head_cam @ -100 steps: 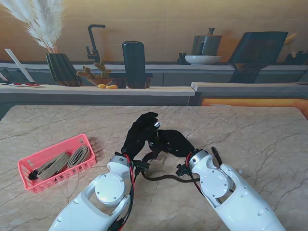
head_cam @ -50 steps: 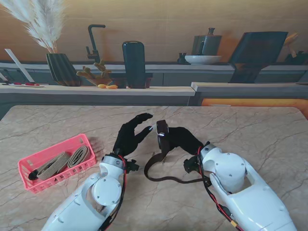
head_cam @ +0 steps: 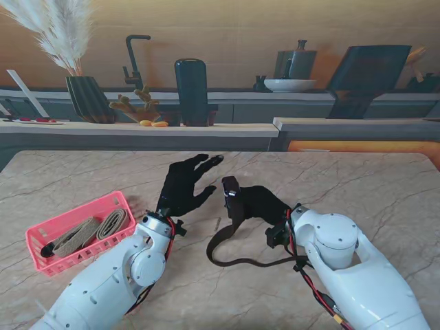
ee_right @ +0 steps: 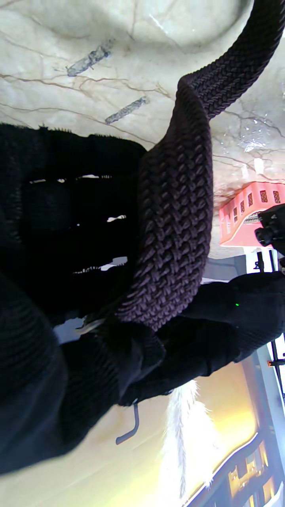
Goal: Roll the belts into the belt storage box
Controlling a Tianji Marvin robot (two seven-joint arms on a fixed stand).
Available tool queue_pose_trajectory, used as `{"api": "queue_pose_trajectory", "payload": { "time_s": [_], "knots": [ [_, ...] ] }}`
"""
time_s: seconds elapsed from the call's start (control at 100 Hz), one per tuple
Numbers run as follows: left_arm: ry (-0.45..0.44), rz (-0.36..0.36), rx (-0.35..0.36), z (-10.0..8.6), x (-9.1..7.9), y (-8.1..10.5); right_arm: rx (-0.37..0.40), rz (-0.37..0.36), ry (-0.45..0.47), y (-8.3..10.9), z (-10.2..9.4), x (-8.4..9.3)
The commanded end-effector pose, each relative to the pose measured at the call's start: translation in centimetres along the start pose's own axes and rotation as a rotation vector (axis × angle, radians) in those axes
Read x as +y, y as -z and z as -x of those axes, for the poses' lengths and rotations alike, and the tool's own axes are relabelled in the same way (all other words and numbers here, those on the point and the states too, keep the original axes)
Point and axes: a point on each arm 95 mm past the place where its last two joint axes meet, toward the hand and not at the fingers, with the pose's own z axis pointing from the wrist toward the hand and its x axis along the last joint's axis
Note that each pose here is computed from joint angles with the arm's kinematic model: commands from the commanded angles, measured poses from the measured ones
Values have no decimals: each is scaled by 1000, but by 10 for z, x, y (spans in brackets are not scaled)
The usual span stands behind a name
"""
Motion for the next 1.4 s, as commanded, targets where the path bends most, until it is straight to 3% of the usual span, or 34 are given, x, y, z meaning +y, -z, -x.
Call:
{"api": "queue_pose_trajectory", "payload": {
  "time_s": [0.0, 0.24, 0.5, 0.69, 1.14, 1.39],
  "knots": [
    [-23, 8, 29, -2, -1, -4, -2, -22, -13, -3, 0, -6],
    [-74, 59, 118, -5, 4, -9, -24, -44, -56, -9, 2, -12],
    [-121, 89, 216, -9, 7, -7, -38, -9, -92, -14, 3, -14],
    [-136, 99, 250, -10, 11, -7, -46, 16, -102, -15, 3, -15],
    [-134, 137, 269, -11, 20, -8, -72, 66, -211, -18, 6, -23],
    [-100, 131, 208, -5, 22, -5, -66, 76, -161, -13, 7, -21]
  ]
}}
